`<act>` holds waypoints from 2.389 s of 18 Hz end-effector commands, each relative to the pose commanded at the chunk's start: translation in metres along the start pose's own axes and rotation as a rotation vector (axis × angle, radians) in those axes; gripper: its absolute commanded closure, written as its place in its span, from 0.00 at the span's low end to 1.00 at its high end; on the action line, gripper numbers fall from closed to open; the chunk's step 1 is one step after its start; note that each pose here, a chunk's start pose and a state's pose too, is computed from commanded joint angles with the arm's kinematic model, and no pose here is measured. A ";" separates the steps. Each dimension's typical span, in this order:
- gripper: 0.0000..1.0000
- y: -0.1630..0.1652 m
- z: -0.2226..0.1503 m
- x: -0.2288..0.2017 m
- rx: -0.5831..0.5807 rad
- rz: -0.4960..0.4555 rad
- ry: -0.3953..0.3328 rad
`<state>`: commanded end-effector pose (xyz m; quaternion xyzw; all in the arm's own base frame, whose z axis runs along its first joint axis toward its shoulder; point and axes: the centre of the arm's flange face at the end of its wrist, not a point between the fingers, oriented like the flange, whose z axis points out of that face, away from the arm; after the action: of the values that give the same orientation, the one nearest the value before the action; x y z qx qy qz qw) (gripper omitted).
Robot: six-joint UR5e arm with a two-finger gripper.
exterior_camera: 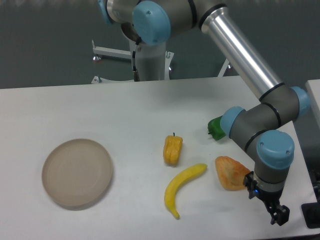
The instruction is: Pick up the green pepper from the table
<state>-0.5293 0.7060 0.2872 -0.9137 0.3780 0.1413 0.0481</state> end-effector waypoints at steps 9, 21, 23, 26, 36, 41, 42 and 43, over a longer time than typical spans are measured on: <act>0.00 -0.001 -0.007 0.002 0.014 -0.031 -0.003; 0.00 0.023 -0.066 0.028 0.010 -0.138 0.031; 0.00 0.028 -0.083 0.045 0.028 -0.148 0.058; 0.00 0.053 -0.095 0.068 0.023 -0.181 0.091; 0.00 0.125 -0.099 0.142 0.052 -0.217 0.232; 0.00 0.141 -0.097 0.169 0.049 -0.185 0.262; 0.00 0.140 -0.091 0.175 0.050 -0.185 0.279; 0.00 0.139 -0.088 0.182 0.048 -0.187 0.292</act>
<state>-0.4849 0.4668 0.3200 -0.9543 0.2975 -0.0071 0.0275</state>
